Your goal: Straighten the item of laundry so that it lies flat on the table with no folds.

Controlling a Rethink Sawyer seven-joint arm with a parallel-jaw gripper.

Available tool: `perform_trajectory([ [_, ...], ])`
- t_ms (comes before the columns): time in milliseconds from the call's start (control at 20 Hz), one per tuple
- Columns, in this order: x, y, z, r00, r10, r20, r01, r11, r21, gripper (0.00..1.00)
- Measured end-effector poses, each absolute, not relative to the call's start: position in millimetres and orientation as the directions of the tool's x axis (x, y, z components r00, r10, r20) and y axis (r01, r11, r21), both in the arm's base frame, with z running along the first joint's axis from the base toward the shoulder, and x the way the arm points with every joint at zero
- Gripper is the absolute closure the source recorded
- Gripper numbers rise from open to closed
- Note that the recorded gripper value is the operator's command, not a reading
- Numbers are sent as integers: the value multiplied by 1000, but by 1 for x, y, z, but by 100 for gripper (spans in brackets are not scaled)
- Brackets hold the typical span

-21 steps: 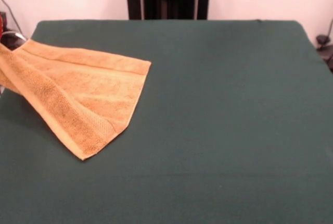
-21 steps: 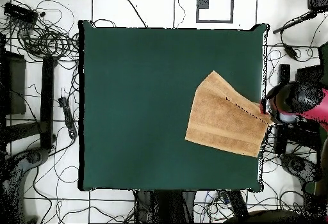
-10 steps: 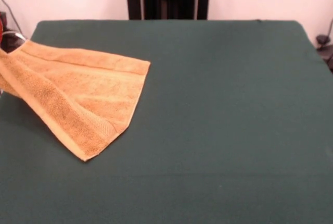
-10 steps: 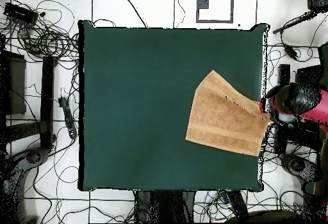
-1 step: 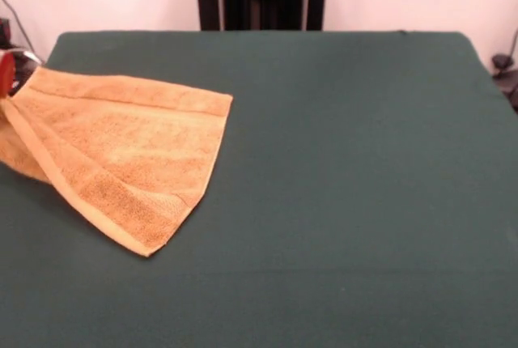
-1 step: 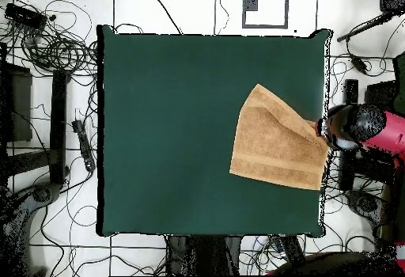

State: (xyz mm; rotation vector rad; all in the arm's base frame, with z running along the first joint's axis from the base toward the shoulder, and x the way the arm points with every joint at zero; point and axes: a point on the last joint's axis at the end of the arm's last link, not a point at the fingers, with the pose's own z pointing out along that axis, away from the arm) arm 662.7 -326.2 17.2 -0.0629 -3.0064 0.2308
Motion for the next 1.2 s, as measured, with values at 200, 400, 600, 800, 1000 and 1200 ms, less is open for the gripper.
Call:
perform_trajectory([
  [200, 667, -320, 4, -995, 41, 94, 28, 990, -136, 100],
  [400, 669, -317, -6, -997, 37, 74, 27, 992, -127, 100],
  [600, 669, -319, -13, -998, 29, 54, 22, 991, -133, 100],
  [800, 670, -320, -13, -999, 26, 47, 19, 991, -135, 100],
  [1000, 672, -318, -13, -999, 23, 43, 17, 991, -130, 100],
  [1200, 677, -313, -13, -999, 15, 32, 11, 993, -121, 100],
])
